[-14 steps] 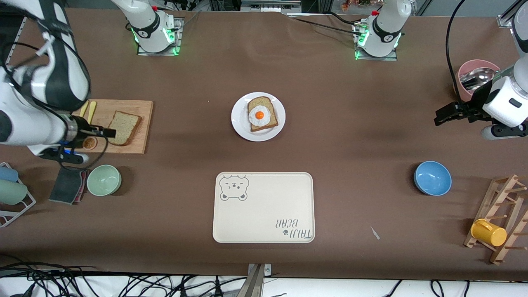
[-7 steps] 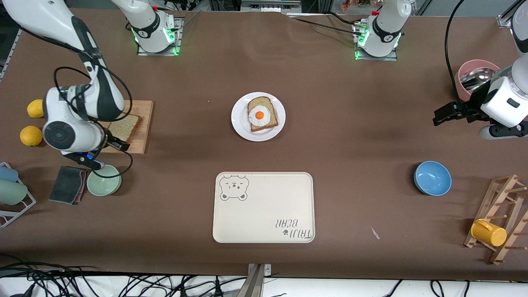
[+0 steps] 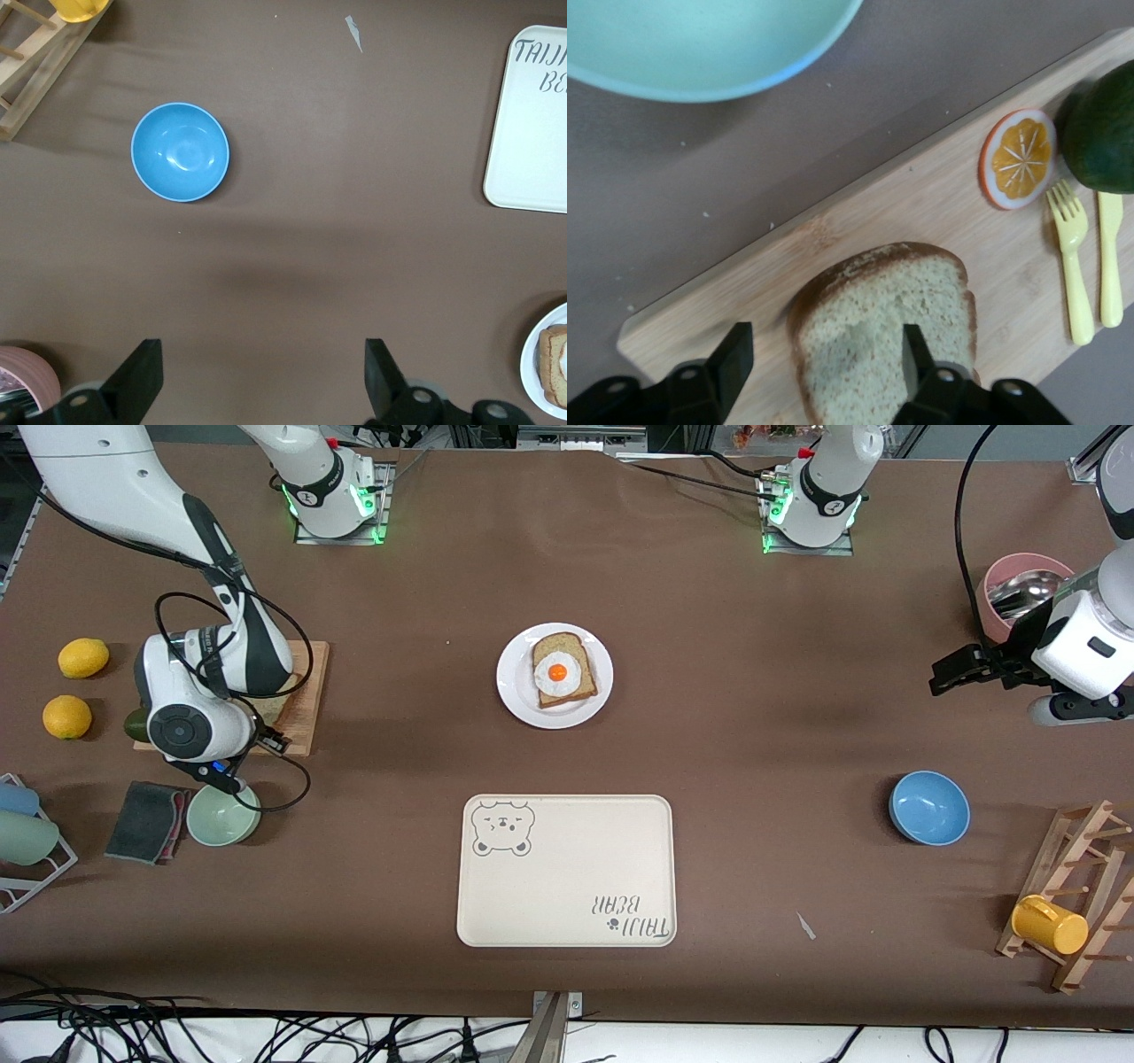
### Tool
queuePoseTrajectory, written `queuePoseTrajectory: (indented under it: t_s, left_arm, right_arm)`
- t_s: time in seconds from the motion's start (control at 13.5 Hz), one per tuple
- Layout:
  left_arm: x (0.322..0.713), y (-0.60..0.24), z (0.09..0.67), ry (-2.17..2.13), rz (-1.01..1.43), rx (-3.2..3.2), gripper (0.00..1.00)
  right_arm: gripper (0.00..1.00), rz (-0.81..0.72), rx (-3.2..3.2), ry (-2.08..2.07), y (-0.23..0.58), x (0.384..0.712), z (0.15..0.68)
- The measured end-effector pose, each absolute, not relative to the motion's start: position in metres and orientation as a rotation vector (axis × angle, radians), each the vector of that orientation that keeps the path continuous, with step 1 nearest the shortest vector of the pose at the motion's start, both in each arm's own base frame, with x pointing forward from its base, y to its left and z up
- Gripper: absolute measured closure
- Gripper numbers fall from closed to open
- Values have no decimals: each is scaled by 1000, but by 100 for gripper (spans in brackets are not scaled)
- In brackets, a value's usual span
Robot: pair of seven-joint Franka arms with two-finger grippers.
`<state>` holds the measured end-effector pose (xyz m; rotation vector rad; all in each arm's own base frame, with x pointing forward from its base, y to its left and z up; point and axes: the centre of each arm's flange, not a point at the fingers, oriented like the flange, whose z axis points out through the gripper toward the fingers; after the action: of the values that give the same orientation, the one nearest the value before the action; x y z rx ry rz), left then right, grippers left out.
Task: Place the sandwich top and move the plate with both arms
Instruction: 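Grasp the bread slice with the right gripper and lift it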
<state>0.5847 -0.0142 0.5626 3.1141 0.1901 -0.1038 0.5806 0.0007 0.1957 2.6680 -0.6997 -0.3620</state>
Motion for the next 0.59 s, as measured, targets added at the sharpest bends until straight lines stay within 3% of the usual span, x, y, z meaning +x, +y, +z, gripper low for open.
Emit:
queuePoseTrajectory:
  t_s: [0.15, 0.44, 0.59]
  left_arm:
    - [585, -14, 563, 190, -104, 3114, 0]
    - [585, -14, 563, 190, -104, 3114, 0]
    - [585, -14, 563, 190, -104, 3114, 0]
  right_arm:
    - [34, -369, 2655, -702, 0, 578, 189]
    - [76, -363, 2655, -699, 2, 577, 185]
    - [87, -362, 2654, -701, 2, 577, 185]
